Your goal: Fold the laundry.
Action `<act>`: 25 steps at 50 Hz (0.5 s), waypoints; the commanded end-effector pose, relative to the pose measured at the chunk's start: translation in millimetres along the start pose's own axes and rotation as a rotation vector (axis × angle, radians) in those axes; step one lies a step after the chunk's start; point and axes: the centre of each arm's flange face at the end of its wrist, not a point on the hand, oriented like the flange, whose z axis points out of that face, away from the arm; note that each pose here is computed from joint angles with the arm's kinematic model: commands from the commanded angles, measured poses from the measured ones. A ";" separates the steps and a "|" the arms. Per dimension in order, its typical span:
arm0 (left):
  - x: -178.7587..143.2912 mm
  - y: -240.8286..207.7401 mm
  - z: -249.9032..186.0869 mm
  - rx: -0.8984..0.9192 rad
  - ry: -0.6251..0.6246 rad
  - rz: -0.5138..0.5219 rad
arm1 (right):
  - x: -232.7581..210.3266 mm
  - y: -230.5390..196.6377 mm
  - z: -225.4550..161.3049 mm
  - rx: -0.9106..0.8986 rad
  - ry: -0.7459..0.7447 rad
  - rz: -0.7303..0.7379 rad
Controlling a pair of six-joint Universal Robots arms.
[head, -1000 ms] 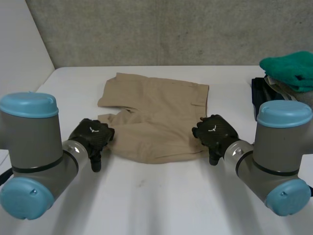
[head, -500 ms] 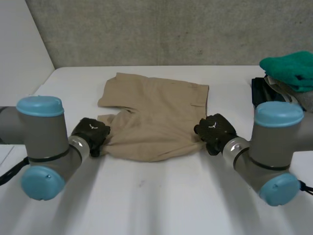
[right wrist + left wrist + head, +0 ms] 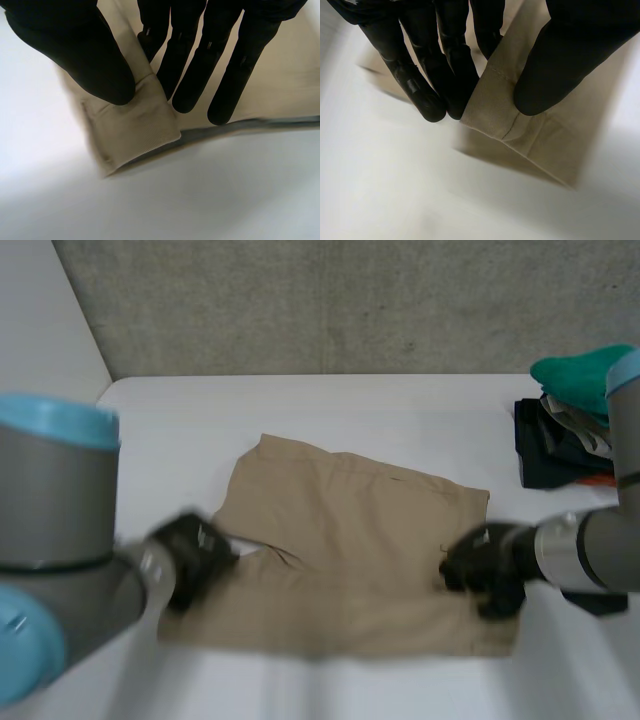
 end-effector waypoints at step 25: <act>-70.0 -97.9 132.5 0.432 -0.457 -0.164 | 67.8 -41.7 76.4 0.401 0.602 0.125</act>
